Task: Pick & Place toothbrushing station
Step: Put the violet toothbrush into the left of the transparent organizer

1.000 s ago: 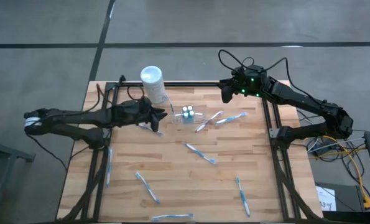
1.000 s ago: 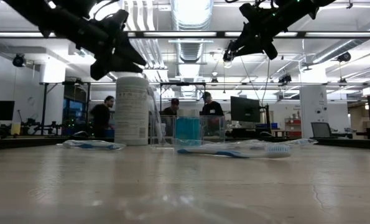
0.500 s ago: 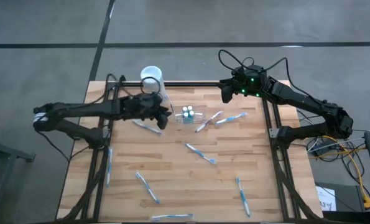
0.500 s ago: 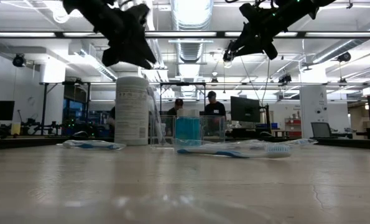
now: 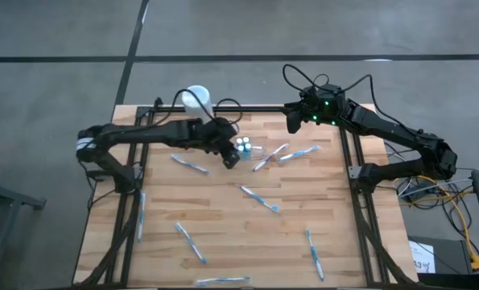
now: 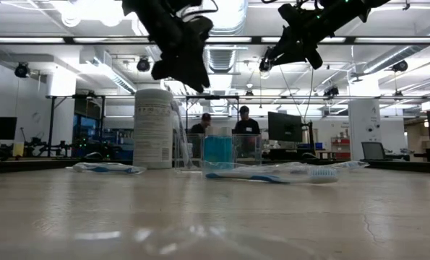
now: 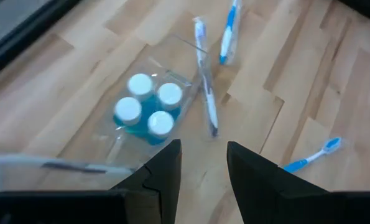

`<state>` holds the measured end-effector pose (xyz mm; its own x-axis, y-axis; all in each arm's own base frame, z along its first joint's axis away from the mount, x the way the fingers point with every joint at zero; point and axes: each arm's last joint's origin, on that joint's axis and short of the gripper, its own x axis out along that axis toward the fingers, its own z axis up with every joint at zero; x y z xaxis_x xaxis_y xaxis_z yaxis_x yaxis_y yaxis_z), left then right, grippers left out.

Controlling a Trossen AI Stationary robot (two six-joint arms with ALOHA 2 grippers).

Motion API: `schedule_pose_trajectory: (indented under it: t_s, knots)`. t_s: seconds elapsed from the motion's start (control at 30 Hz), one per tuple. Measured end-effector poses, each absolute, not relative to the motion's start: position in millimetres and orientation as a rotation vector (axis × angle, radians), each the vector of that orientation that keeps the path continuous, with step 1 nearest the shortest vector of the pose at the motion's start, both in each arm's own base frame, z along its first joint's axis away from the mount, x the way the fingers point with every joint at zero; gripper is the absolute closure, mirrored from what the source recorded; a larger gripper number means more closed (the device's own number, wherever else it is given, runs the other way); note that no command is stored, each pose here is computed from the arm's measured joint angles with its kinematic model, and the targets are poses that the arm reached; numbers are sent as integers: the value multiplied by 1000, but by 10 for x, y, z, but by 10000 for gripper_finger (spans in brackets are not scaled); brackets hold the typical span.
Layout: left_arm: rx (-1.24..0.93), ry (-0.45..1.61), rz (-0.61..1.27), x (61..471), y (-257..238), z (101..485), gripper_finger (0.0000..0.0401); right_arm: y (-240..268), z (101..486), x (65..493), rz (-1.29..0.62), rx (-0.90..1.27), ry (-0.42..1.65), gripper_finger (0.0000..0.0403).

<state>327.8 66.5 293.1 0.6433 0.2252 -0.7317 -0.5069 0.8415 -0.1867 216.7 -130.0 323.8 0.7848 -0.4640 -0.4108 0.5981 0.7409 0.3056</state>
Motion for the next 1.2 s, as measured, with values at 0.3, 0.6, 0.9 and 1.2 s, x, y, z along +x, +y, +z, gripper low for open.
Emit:
schedule_pose_trajectory:
  t_s: [0.3, 0.6, 0.9, 1.2]
  knots:
    - [-428, 852, 362, 3648, 713, 2673, 268, -1299, 3236, 2168, -593, 442, 321, 275]
    - [-434, 910, 313, 3881, 745, 2391, 269, -1300, 3237, 2167, -593, 442, 320, 275]
    - [-428, 891, 282, 4041, 771, 2166, 268, -1300, 3238, 2167, -593, 442, 320, 275]
    - [-435, 875, 276, 4175, 803, 1935, 268, -1300, 3237, 2168, -593, 442, 321, 275]
